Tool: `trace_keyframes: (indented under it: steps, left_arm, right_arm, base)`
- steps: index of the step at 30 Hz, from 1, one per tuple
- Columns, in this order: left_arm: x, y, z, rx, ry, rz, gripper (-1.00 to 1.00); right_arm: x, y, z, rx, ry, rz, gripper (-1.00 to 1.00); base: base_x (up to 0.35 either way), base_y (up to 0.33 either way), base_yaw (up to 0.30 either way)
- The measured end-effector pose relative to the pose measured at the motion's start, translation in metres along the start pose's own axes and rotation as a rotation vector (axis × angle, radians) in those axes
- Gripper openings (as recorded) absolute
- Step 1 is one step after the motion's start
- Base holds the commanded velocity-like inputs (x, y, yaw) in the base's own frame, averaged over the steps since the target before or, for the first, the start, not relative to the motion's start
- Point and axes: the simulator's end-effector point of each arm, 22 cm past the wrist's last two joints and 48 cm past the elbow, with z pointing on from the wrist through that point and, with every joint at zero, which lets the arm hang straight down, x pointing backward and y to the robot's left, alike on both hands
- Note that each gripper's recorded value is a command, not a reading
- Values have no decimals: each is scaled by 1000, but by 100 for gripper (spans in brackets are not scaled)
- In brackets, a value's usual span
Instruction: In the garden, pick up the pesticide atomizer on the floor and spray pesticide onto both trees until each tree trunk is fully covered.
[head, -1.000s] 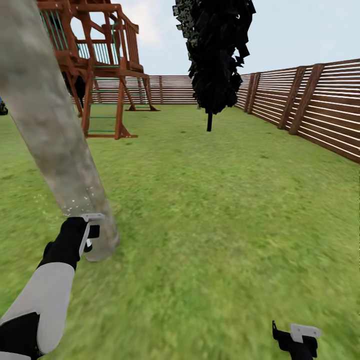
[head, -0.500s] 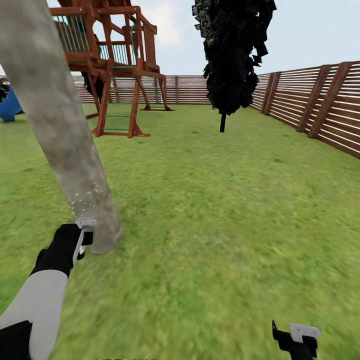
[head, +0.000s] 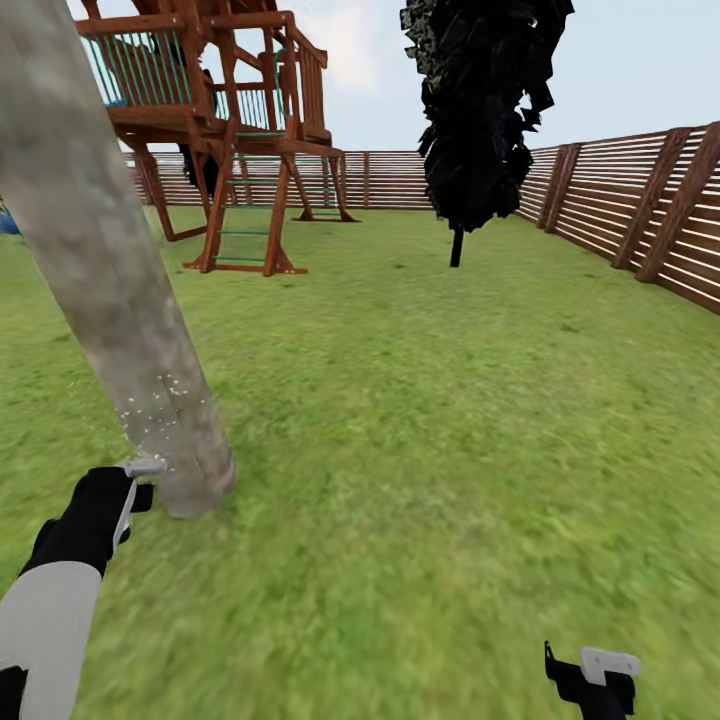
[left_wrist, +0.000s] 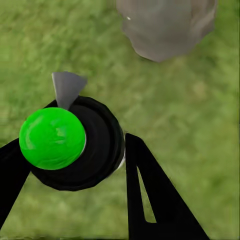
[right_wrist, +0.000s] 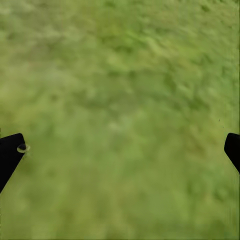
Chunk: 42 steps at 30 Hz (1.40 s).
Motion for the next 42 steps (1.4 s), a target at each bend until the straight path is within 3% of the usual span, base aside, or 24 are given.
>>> trace_keyframes:
  steps: [3, 5, 8, 16, 19, 23, 28, 32, 42]
  left_arm:
    - [12, -16, 5, 35, 8, -15, -100]
    - [13, -41, 10, 69, -39, -9, -100]
    - [32, -56, 20, 88, -18, 11, -100]
    - [57, -54, 27, 82, 13, 27, -100]
    - [57, -58, 28, 88, -1, 27, -100]
    - [58, -58, 35, 68, -45, 27, -100]
    - [58, -52, 36, 39, -48, 23, -100]
    - [59, -56, 35, 55, -45, -5, -100]
    - [60, -58, 35, 61, -38, -9, -100]
  right_arm:
    - [0, 0, 0, 0, 0, 0, 100]
    - [0, 0, 0, 0, 1, 0, 100]
    - [0, -1, 0, 2, 0, 0, 100]
    - [0, -3, 0, 5, -1, -1, 100]
    - [-1, -4, 0, 8, -1, 1, 100]
    - [-1, -4, 1, 7, -2, 0, 100]
    - [-1, -4, 1, 7, -2, 0, 100]
    - [-1, -4, 1, 7, -2, 0, 100]
    - [-1, -4, 1, 7, -2, 0, 100]
  base:
    - [240, -181, 273]
    - [231, -196, 275]
    - [212, -208, 191]
    - [153, -248, 6]
    - [165, -251, 85]
    - [183, -240, 255]
    - [227, -212, 276]
    - [242, -199, 277]
    - [158, -240, 275]
